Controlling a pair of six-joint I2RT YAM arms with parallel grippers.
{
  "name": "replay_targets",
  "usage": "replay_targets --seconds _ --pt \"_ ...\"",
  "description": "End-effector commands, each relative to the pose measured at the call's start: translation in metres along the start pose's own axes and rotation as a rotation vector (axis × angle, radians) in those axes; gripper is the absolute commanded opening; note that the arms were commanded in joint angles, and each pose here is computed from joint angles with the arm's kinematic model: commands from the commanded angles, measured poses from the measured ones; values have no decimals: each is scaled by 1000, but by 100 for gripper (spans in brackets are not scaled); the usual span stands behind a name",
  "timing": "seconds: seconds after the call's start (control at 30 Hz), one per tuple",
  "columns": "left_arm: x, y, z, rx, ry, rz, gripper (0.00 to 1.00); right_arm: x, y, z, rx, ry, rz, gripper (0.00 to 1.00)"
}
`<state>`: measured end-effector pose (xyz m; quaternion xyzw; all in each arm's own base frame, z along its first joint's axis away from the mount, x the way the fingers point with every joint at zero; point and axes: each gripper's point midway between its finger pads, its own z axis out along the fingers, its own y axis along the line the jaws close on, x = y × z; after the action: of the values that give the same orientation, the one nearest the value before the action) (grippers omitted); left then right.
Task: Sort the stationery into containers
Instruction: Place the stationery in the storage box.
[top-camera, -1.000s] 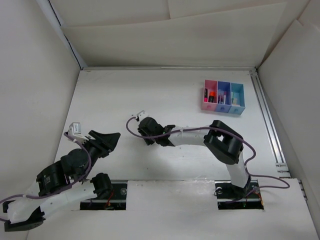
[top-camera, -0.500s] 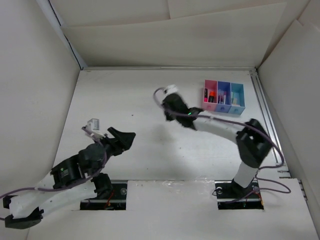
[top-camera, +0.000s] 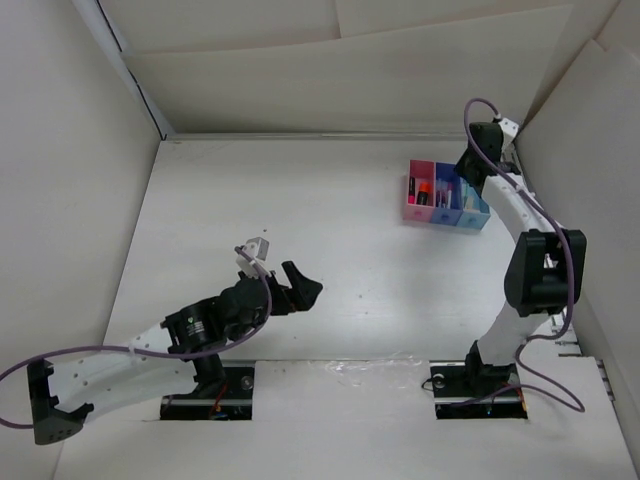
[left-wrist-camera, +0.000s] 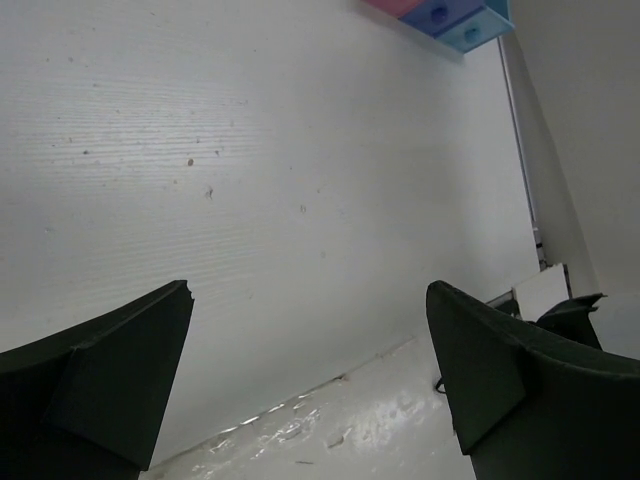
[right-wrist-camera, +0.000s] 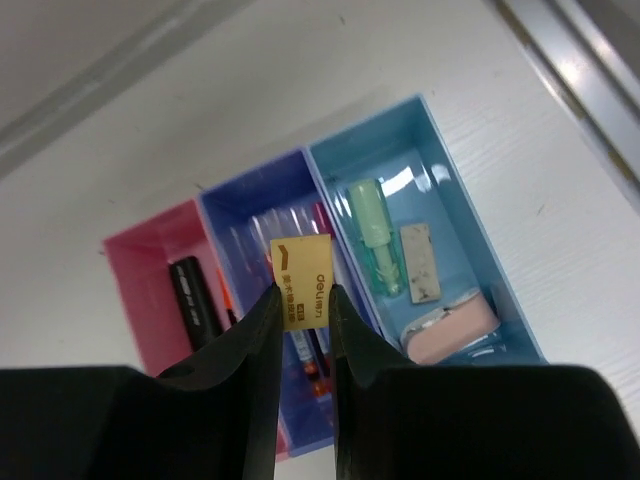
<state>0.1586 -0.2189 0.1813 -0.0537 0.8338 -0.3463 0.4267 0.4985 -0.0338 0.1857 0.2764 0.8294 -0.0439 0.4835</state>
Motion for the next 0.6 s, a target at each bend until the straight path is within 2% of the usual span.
replay_targets --seconds 0.0,0.27,0.33,0.37,0.43,0.5,0.53,0.57 --pt "-8 -12 -6 83 -34 -12 100 0 -7 2 4 45 41 5" --pt "-10 -11 -14 110 -41 -14 100 19 -48 23 80 93 74 6" --pt "-13 -14 -16 117 -46 -18 100 24 -55 28 93 101 77 10" --pt "-13 -14 -16 117 -46 -18 100 31 -55 29 93 124 72 18" --pt "-15 -15 -17 118 -47 -9 100 30 -57 30 87 130 79 24" --pt "-15 -16 -17 110 -42 -5 100 31 -56 31 66 143 87 37" --pt "-19 -16 -19 104 -51 -6 100 31 -57 31 65 143 78 37" --pt "-23 -20 -20 112 -57 -10 100 23 -58 26 56 129 89 44"
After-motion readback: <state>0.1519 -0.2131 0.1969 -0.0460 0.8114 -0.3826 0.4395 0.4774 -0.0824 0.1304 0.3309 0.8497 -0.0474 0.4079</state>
